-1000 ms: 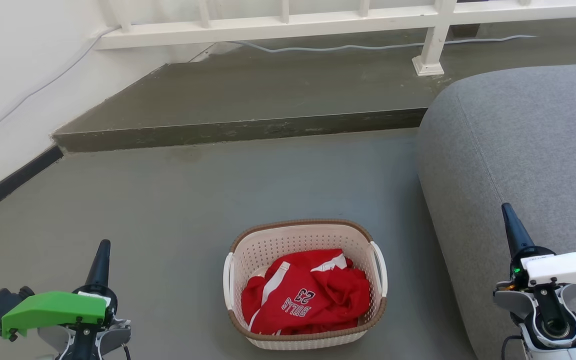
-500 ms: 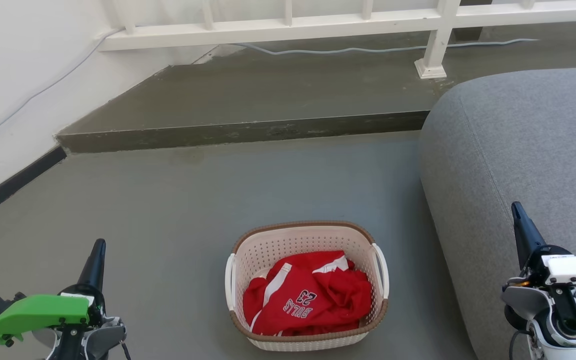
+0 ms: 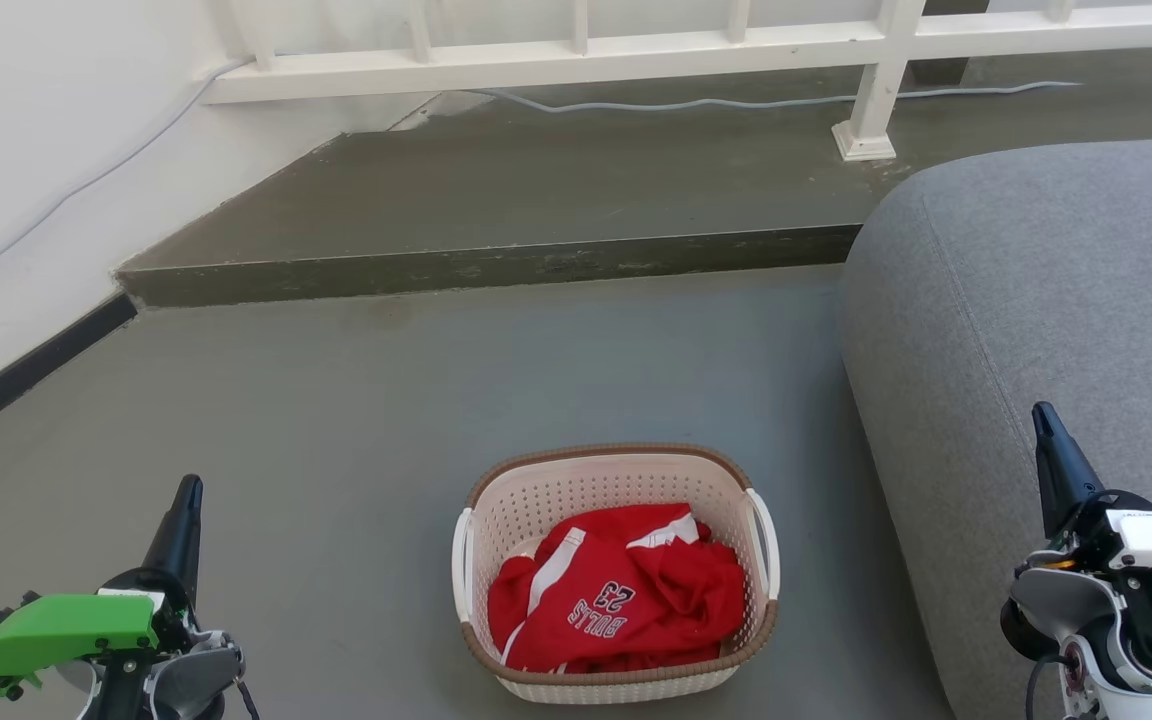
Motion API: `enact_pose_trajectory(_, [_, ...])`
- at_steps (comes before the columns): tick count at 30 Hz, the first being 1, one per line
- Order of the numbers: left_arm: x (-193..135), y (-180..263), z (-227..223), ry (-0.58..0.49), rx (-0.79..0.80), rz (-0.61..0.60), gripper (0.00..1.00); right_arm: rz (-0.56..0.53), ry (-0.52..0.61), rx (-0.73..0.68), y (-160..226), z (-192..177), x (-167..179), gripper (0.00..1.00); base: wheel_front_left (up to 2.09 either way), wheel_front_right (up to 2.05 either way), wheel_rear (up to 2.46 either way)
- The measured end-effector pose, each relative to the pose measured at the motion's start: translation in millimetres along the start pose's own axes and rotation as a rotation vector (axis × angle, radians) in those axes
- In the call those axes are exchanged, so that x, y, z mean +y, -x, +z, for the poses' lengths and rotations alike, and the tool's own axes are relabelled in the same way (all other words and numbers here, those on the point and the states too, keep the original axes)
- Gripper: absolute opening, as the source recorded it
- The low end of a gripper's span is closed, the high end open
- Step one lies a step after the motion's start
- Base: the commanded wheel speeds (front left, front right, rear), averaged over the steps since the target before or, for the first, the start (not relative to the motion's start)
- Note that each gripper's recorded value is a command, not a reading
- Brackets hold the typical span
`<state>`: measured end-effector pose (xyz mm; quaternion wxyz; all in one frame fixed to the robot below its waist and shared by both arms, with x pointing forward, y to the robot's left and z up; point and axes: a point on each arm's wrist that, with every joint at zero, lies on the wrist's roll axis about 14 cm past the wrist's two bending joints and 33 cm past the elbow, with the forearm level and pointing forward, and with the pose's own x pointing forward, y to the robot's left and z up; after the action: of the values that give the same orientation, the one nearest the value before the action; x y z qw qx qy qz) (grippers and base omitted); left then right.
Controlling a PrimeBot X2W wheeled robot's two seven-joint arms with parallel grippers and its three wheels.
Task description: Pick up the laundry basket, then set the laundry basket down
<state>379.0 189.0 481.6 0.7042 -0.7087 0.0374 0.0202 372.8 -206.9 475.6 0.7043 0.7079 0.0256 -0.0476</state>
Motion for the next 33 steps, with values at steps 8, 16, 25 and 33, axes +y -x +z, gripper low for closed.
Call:
enact_pose_trajectory(8, [-0.2, 0.0, 0.0, 0.0, 0.0, -0.001, 0.0, 0.0, -0.003, 0.001, 0.0, -0.9, -0.1, 0.0, 0.0, 0.0, 0.0])
enact_pose_trajectory(16, [-0.3, -0.1, 0.0, 0.0, 0.0, -0.001, 0.0, 0.0, -0.003, 0.001, 0.0, -0.8, -0.1, 0.0, 0.0, 0.0, 0.0])
enact_pose_trajectory(25, [-0.5, -0.1, -0.1, 0.0, 0.0, -0.002, 0.0, 0.0, -0.003, 0.001, 0.0, -0.7, -0.1, 0.0, 0.0, 0.0, 0.0])
enact_pose_trajectory(33, [-0.7, -0.1, -0.1, 0.0, 0.0, -0.002, 0.0, 0.0, -0.003, 0.0, 0.0, -0.6, -0.1, 0.0, 0.0, 0.0, 0.0])
